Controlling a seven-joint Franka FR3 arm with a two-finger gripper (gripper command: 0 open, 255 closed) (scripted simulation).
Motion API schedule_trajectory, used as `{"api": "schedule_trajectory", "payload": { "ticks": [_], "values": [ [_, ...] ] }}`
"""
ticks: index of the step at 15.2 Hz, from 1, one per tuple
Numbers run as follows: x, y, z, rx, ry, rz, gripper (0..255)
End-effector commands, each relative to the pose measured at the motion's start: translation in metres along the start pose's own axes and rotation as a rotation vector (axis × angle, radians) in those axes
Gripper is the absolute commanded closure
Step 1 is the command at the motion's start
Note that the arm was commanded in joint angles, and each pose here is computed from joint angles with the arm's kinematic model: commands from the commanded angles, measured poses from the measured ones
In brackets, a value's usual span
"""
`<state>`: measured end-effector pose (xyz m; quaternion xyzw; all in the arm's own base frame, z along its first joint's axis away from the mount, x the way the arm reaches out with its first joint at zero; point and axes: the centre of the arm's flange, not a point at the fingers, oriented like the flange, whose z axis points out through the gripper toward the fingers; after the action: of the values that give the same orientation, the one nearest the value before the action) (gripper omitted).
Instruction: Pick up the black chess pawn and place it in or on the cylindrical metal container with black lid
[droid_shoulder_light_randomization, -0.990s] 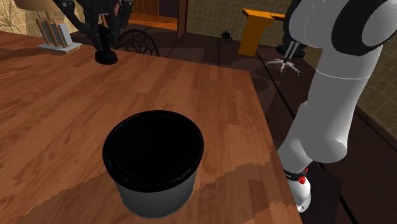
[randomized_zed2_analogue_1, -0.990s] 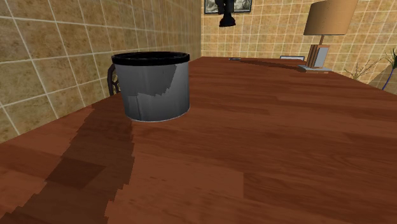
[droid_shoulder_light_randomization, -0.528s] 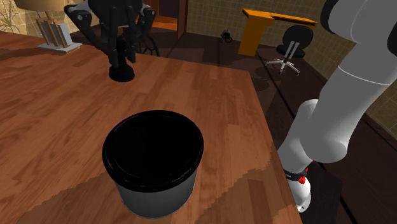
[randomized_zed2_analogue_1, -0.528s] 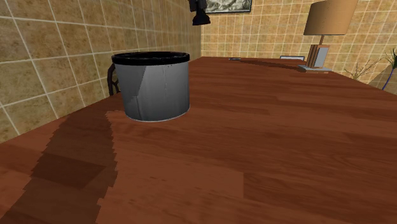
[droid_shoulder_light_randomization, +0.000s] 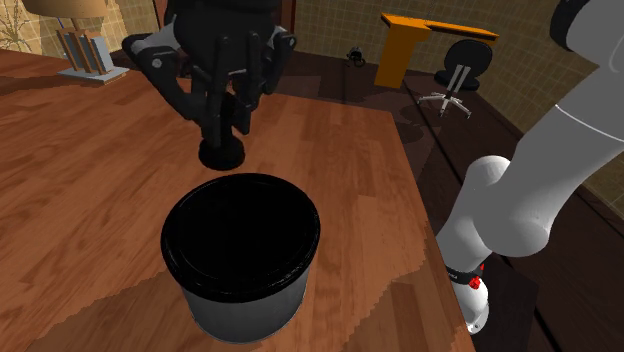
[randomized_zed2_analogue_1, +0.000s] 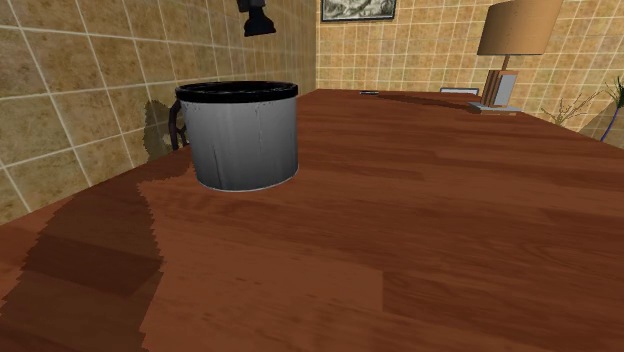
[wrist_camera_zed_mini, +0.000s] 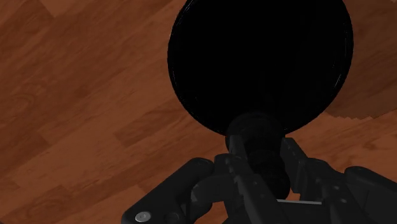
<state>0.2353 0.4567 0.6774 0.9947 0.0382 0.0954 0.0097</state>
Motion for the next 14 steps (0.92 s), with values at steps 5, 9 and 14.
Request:
{"api": "schedule_trajectory", "payload": {
  "ticks": [5, 9, 14],
  "values": [
    [-0.037, -0.005, 0.008, -0.001, 0.000, 0.001, 255],
    [-0.041, -0.006, 0.029, -0.001, 0.000, 0.001, 255],
    [-0.046, -0.006, 0.055, -0.001, 0.000, 0.001, 255]
  ]
}}
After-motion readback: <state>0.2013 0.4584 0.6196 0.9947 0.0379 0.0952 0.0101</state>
